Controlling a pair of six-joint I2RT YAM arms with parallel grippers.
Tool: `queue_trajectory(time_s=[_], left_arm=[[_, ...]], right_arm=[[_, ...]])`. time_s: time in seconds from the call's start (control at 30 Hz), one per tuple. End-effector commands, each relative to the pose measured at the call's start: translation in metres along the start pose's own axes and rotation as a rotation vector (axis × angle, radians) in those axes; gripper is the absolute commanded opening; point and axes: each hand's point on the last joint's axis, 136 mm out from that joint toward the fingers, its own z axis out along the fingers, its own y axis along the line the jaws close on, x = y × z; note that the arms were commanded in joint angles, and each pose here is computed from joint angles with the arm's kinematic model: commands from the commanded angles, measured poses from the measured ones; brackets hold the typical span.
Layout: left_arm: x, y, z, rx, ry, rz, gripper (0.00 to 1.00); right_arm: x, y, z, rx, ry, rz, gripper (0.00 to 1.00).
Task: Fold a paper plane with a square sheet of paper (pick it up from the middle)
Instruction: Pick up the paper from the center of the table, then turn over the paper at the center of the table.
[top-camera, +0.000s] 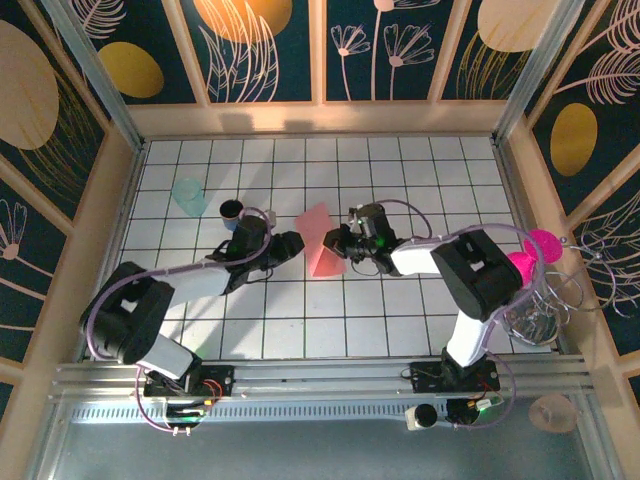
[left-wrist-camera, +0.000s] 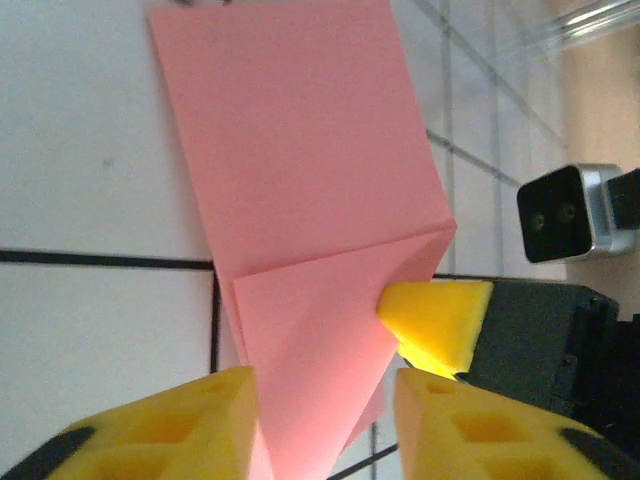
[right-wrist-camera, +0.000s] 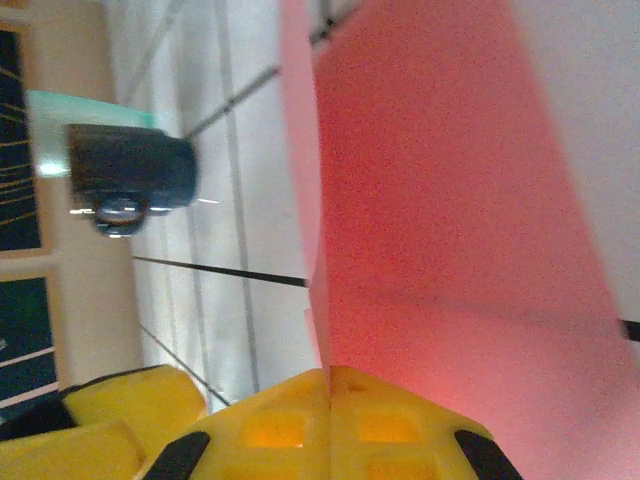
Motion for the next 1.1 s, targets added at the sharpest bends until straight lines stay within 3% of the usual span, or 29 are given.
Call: queue_trajectory(time_s=[0.0, 0.13, 0.33, 0.5, 0.83, 1.07], left_arm=[[-0.01, -0.028, -0.016, 0.15, -0.031, -0.008, 0.51], [-0.011, -0.062, -0.032, 0.328, -0.025, -0.042, 0.7], [-0.01, -0.1, -0.043, 0.528, 0.023, -0.053, 0.76], [-0.009, -0.105, -0.042, 0.551, 0.038, -0.037, 0.78], [-0.008, -0.113, -0.041, 0.576, 0.064, -0.021, 0.77], [-0.01, -0.12, -0.045, 0.613, 0.065, -0.028, 0.56]], right_arm=[[-0.026, 0.048, -0.028, -0.176, -0.101, -0.141, 0.0], [-0.036, 0.078, -0.055, -0.328, -0.128, -0.152, 0.0], [-0.037, 0.112, -0.074, -0.47, -0.113, -0.154, 0.0], [-0.035, 0.125, -0.08, -0.538, -0.092, -0.129, 0.0], [-0.026, 0.134, -0.078, -0.567, -0.045, -0.121, 0.0], [-0.024, 0.13, -0.077, -0.559, -0.039, -0.118, 0.01]])
